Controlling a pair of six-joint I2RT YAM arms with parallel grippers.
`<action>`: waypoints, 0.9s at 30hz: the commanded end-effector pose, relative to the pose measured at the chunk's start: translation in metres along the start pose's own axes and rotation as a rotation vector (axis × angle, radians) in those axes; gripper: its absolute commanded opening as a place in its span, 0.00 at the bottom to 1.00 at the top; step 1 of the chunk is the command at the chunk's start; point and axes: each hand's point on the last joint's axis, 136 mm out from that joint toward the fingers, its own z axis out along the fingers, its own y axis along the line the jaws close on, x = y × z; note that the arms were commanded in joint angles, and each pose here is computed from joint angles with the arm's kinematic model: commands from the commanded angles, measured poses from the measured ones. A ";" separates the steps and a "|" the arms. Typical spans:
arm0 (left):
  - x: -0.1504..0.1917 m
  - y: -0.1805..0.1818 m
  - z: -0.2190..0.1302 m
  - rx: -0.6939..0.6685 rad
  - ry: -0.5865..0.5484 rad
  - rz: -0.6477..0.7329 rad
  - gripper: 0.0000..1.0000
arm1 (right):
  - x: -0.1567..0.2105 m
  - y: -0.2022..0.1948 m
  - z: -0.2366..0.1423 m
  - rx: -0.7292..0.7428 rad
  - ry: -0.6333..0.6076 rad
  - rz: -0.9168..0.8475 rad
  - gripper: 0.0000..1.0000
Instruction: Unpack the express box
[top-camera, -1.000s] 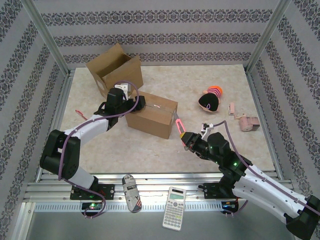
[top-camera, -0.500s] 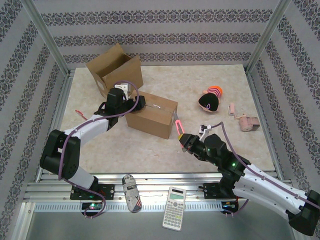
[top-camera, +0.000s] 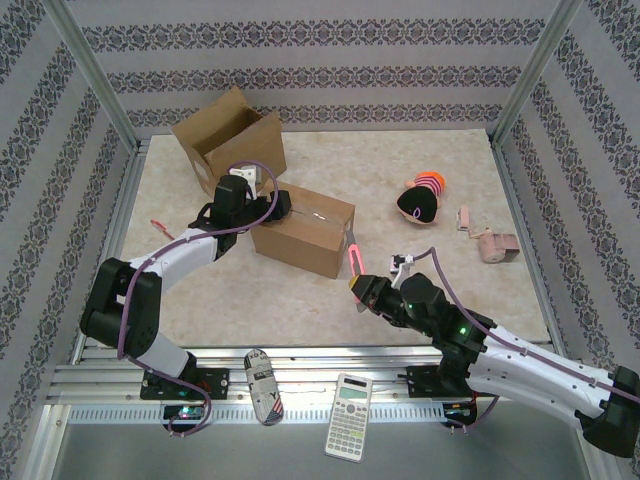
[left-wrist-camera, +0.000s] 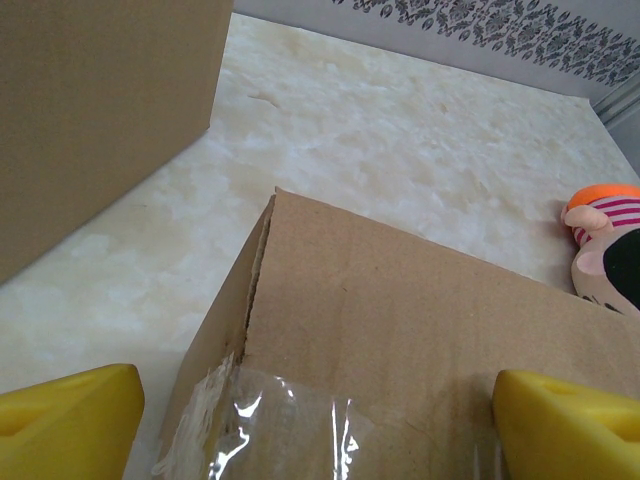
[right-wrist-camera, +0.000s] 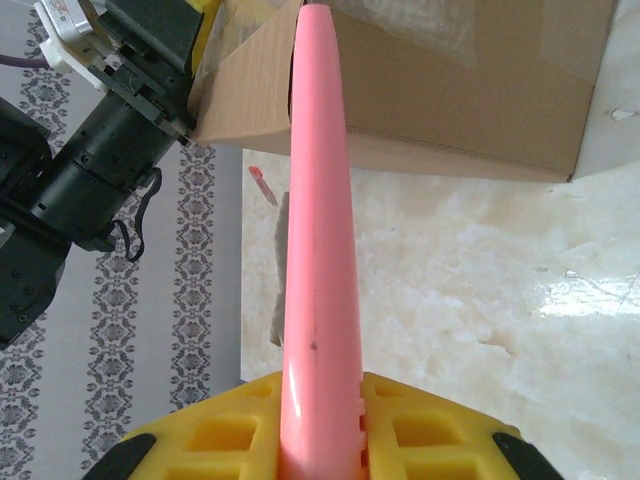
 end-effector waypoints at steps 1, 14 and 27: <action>0.120 0.064 0.005 -0.235 0.366 -0.055 0.90 | 0.027 0.000 0.000 0.003 0.131 -0.017 0.00; 0.124 0.066 0.008 -0.240 0.378 -0.059 0.90 | 0.035 0.015 -0.001 -0.041 0.161 -0.047 0.00; 0.128 0.069 0.009 -0.249 0.393 -0.062 0.89 | 0.043 0.026 -0.006 -0.063 0.172 -0.066 0.00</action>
